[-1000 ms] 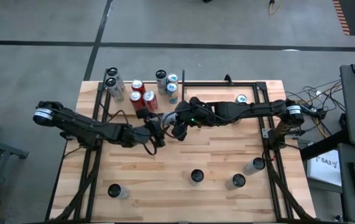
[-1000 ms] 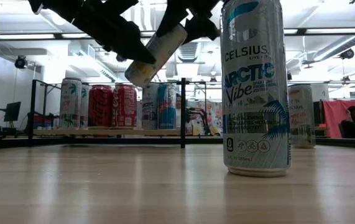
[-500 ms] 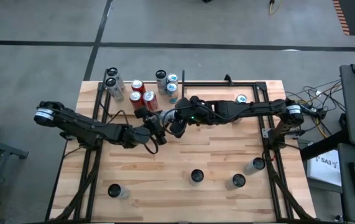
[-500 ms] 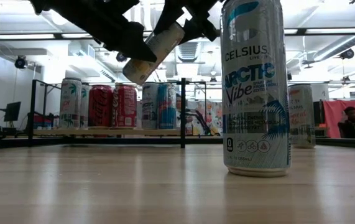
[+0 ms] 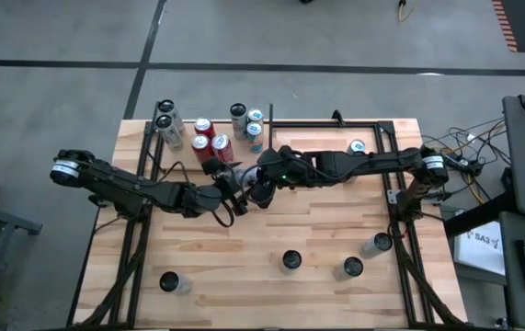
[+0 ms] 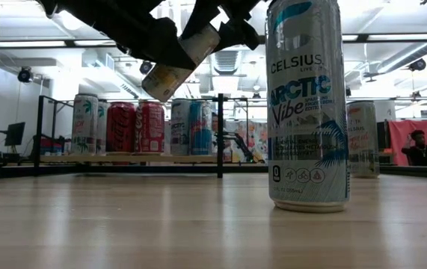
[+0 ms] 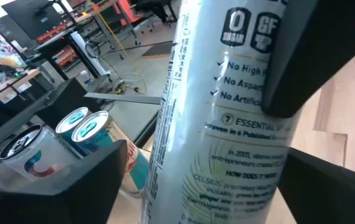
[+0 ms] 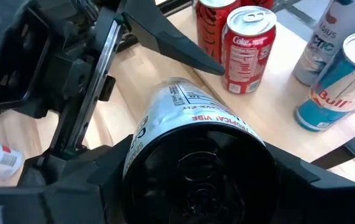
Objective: Place canned beverage on shelf
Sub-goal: Put the middle left white and yellow soda can on the shelf
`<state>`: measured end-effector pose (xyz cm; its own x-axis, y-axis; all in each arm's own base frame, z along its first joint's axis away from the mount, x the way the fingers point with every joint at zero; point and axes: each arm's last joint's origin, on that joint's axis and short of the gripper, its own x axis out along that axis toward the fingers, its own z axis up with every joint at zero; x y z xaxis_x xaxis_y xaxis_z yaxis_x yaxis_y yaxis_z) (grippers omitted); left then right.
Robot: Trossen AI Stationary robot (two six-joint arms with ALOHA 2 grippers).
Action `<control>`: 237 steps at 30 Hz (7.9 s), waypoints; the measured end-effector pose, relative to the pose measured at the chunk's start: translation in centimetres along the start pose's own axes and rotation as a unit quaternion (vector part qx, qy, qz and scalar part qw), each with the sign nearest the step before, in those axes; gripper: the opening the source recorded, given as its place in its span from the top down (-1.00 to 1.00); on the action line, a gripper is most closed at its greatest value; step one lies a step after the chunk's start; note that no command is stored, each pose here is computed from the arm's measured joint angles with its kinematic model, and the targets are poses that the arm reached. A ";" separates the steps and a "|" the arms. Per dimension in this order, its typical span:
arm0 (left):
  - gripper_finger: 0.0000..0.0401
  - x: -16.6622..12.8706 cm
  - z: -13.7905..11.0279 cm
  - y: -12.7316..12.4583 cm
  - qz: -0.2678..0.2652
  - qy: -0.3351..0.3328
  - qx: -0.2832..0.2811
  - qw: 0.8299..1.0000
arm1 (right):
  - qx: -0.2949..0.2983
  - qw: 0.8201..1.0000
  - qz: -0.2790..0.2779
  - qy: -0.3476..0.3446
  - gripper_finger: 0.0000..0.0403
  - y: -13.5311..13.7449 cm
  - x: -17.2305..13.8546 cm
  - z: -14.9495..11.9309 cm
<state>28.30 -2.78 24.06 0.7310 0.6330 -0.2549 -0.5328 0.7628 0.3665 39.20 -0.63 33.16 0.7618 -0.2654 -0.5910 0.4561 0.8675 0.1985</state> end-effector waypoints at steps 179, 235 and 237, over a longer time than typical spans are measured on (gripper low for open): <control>-0.17 -10.9 1.1 10.2 0.070 -0.012 -0.137 0.988 | -0.256 0.938 -0.103 -0.209 -0.57 4.6 -3.2 -2.9; -0.17 -8.2 -8.1 13.4 0.276 0.085 -0.265 0.920 | -0.239 0.944 -0.098 -0.205 -0.51 4.6 -3.0 -3.1; -0.17 -8.2 -8.3 13.4 0.277 0.087 -0.264 0.920 | -0.240 0.944 -0.098 -0.205 -0.51 4.6 -2.9 -3.1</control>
<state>11.64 3.37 23.61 0.2310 0.9201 -0.3162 -0.9691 0.2464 0.0092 37.64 5.39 33.41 0.8429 -0.4964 -0.2078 0.4217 0.8492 -0.3179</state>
